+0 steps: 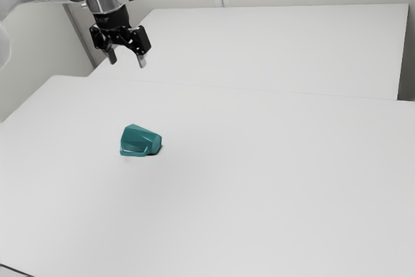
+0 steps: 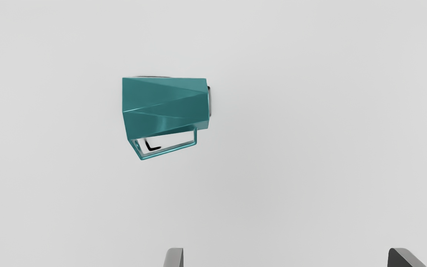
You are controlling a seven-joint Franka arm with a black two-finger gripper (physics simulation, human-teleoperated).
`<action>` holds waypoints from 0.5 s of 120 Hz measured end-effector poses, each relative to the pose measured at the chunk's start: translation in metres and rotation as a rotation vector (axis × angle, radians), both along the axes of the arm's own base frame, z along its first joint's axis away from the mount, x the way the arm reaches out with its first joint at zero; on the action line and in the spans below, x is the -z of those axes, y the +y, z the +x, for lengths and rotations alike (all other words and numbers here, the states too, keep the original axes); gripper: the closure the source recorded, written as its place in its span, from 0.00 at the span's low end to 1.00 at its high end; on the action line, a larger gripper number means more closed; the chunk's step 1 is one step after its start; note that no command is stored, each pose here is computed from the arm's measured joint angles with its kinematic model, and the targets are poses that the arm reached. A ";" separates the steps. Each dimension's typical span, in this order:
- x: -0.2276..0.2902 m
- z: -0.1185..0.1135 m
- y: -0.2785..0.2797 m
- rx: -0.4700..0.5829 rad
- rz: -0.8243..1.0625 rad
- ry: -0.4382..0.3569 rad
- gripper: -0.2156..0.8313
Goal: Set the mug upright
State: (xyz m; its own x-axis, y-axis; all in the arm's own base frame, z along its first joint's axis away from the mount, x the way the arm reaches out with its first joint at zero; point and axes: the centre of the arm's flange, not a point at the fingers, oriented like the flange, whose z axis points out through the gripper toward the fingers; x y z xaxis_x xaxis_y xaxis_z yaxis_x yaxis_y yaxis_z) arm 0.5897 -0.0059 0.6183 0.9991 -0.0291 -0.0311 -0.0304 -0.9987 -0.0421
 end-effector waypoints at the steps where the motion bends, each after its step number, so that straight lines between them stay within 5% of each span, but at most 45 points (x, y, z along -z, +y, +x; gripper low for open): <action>1: 0.000 0.000 0.000 0.000 0.000 0.000 0.21; 60: 0.058 -0.001 0.119 -0.242 -0.144 0.101 0.21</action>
State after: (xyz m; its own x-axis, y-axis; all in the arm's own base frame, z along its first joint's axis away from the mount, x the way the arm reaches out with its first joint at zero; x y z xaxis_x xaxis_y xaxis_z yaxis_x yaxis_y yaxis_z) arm 0.5892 0.1131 0.5605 0.9696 0.1980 -0.1438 0.2123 -0.9728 0.0921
